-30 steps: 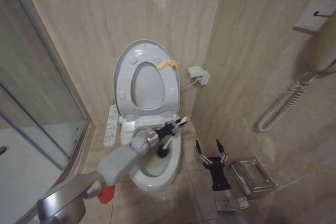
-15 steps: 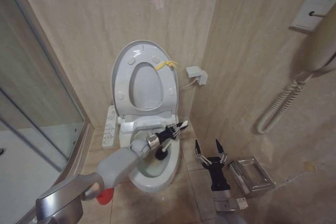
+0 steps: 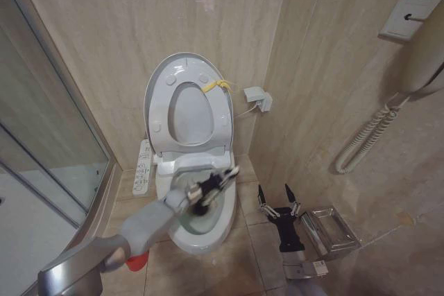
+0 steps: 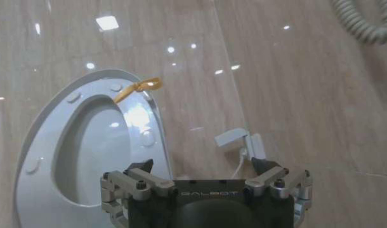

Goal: Open the toilet lid, clean the toilet bowl with a toilet brush, close the toilet lid, and flush.

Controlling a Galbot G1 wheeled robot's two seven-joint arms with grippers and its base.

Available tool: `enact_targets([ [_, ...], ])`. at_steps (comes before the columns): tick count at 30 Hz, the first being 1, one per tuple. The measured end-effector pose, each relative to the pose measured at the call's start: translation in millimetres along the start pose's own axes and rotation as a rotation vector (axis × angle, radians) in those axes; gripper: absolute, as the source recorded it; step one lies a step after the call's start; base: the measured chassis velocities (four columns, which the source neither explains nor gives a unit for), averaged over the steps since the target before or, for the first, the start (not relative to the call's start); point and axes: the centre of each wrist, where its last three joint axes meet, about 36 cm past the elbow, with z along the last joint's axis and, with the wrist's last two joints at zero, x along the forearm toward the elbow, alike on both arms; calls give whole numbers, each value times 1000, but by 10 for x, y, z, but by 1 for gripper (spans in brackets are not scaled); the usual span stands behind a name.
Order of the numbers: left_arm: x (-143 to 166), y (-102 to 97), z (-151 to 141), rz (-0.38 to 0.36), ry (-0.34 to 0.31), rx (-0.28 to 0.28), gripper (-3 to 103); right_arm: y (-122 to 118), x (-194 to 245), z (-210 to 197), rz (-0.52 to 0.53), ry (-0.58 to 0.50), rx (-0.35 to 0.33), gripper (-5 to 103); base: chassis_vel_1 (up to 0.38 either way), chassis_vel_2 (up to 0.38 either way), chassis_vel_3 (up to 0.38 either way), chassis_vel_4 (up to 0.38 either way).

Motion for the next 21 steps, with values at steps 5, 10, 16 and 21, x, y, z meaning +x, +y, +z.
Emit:
enact_targets([
  [5, -445, -53, -389, 19, -123, 8, 22, -2, 4, 1, 1, -1, 1, 100, 0, 0, 0, 0],
  [10, -274, 72, -187, 2, -28, -15, 22, -9, -4, -28, -2, -7, 4, 100, 0, 0, 0, 0],
  [16, -541, 7, -417, 12, -100, 3, 22, -7, -4, -29, -2, -8, 3, 100, 11, 22, 14, 8],
  [21, -506, 38, -316, -1, -82, -24, 22, 14, 3, -27, 0, -9, -1, 100, -11, -12, -8, -3],
])
